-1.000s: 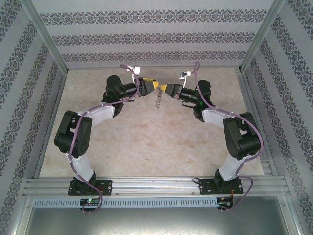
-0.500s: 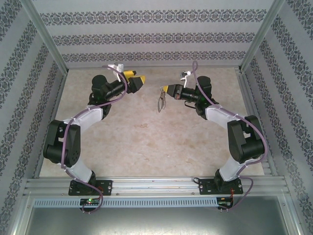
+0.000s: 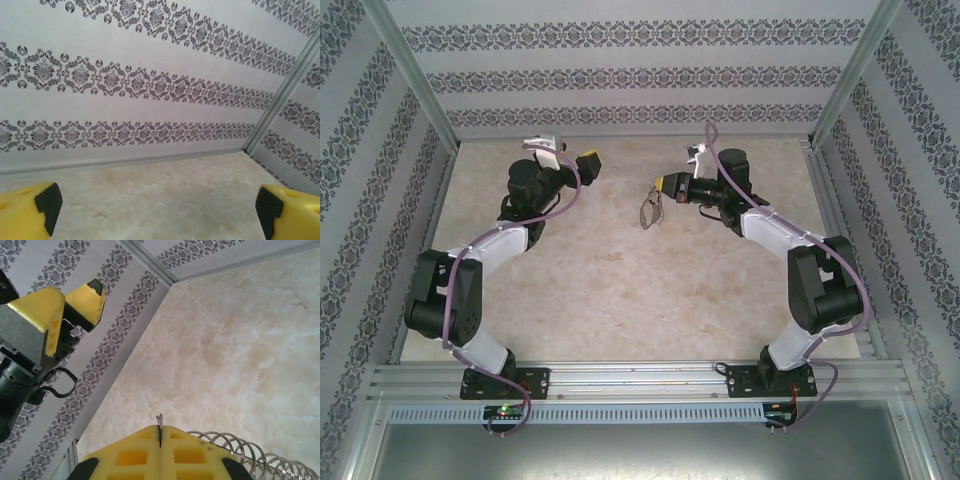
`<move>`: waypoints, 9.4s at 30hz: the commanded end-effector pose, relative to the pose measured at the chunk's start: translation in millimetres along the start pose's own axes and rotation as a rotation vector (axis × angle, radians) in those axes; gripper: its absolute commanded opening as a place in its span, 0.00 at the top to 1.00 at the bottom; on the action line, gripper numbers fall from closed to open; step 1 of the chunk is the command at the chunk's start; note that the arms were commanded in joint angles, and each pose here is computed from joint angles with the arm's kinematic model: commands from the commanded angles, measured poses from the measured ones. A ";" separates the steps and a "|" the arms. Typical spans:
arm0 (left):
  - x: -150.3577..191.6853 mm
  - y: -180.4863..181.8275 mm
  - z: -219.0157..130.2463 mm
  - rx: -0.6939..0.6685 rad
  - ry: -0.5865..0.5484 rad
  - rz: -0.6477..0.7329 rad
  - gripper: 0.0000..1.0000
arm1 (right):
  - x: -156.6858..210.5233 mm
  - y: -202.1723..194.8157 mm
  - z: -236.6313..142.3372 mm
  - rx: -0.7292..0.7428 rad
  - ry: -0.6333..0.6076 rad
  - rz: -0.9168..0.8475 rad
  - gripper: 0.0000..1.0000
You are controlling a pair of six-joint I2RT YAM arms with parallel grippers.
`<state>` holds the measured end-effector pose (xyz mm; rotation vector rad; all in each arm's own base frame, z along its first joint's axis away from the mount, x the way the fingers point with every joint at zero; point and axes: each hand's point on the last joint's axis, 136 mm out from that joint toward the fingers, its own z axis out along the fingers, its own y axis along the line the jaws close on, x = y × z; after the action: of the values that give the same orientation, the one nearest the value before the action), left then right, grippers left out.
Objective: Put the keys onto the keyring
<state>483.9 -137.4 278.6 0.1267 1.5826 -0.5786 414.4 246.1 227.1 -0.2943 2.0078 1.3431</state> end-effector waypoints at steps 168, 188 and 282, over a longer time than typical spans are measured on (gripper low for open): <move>25.7 -176.6 -16.6 0.960 0.335 -0.360 1.00 | 31.5 48.9 -8.2 -0.352 0.080 -0.289 0.89; 8.1 -174.2 -18.3 0.902 0.239 -0.315 1.00 | 45.3 36.7 -12.0 -0.308 0.106 -0.222 1.00; 15.3 -209.2 -25.9 1.063 0.144 -0.280 1.00 | 36.3 31.1 -29.0 -0.319 0.155 -0.191 0.65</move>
<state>378.7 -307.2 296.9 0.6826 1.4258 -1.6621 358.4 253.0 222.7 -0.7559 1.8508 1.6262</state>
